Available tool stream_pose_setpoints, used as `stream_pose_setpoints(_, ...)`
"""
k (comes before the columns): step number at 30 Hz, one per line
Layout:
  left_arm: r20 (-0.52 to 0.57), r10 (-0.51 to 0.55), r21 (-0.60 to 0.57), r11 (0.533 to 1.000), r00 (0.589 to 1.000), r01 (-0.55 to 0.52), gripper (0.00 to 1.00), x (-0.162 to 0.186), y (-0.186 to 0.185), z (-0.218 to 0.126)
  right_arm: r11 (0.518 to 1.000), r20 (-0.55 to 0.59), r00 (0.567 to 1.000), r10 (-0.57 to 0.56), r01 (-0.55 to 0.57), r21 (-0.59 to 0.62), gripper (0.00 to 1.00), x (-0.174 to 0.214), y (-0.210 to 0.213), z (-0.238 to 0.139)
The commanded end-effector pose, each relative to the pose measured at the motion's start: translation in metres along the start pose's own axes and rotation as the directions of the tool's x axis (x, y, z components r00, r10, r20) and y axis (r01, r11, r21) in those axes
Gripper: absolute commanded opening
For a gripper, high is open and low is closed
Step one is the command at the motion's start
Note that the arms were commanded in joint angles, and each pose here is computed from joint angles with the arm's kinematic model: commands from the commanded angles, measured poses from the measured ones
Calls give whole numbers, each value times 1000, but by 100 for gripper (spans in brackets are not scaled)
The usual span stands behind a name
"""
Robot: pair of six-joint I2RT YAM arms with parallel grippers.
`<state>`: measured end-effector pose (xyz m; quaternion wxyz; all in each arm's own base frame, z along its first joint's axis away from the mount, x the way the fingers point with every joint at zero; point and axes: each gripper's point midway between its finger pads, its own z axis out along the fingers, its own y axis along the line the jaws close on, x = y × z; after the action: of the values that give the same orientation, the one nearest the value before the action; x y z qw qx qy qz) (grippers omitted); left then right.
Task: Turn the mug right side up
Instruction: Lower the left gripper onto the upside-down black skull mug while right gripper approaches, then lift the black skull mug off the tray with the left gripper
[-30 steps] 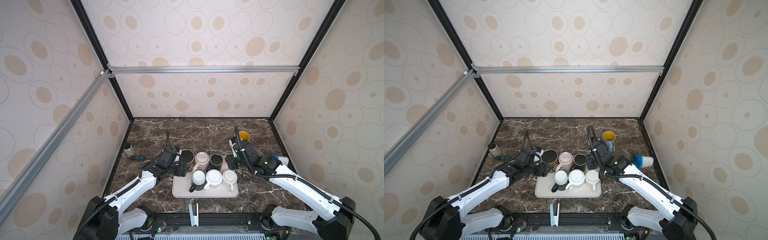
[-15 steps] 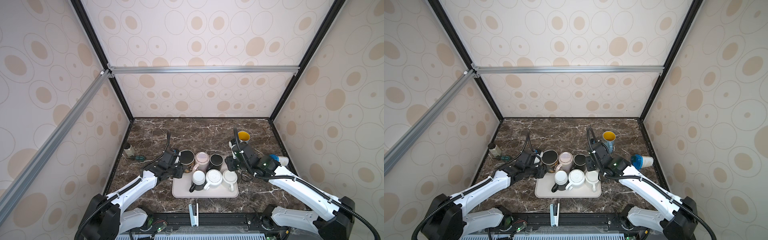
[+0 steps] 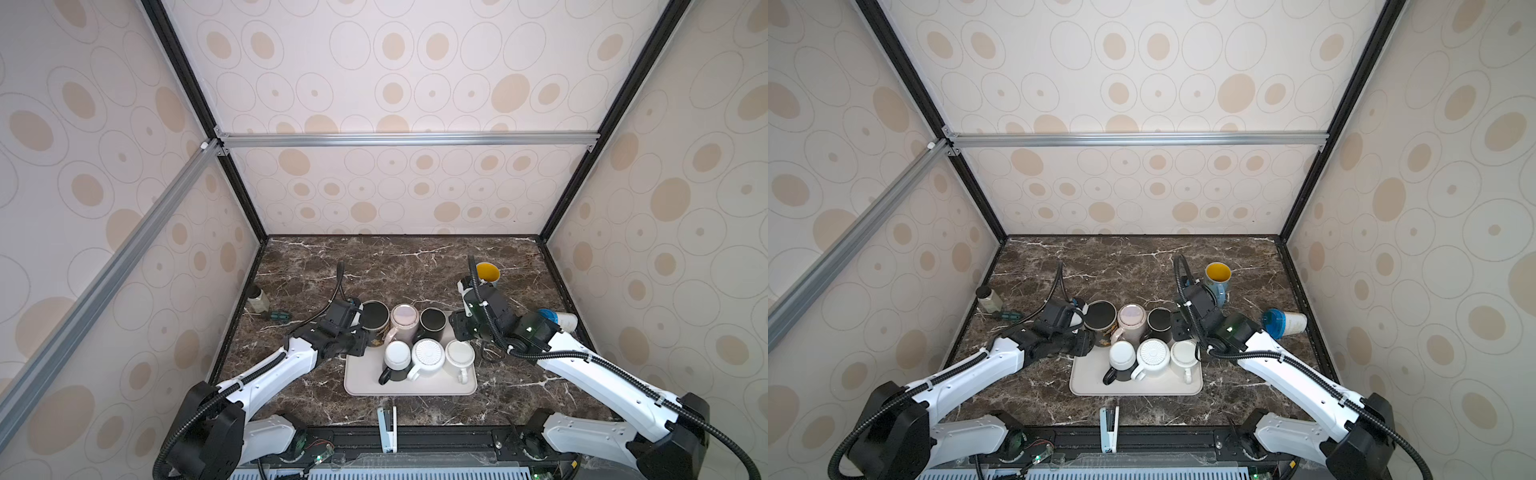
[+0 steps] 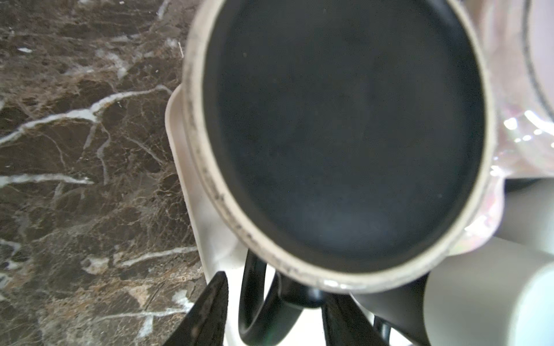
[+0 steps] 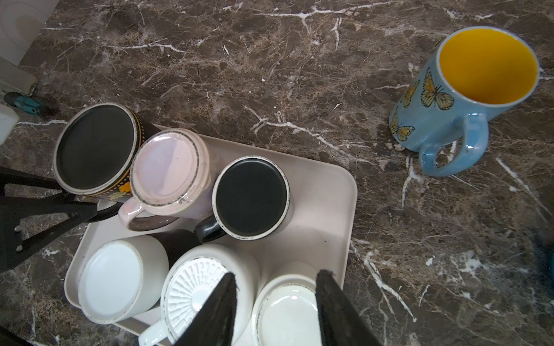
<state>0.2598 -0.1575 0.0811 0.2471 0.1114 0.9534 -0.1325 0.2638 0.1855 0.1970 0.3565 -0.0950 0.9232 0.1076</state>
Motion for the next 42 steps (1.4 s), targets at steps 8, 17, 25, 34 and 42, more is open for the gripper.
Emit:
stream_pose_setpoints(8,-13,57,-26,998,998,-57,47,-12,-1,1,1000,6,1000,8,-8,-10,45,2,3,1)
stream_pose_setpoints(17,-54,92,-11,996,994,-93,41,-14,-6,9,1000,13,1000,17,-17,-20,45,2,4,2)
stream_pose_setpoints(25,-68,99,-23,995,993,-101,31,-11,-4,12,999,28,999,21,-20,-29,43,1,4,-2)
stream_pose_setpoints(34,-51,106,-79,991,993,-110,22,-14,4,10,999,33,999,21,-20,-44,41,2,8,-5)
stream_pose_setpoints(42,-24,144,-187,971,989,-146,8,-20,11,0,998,31,999,10,-8,-65,40,2,18,-6)
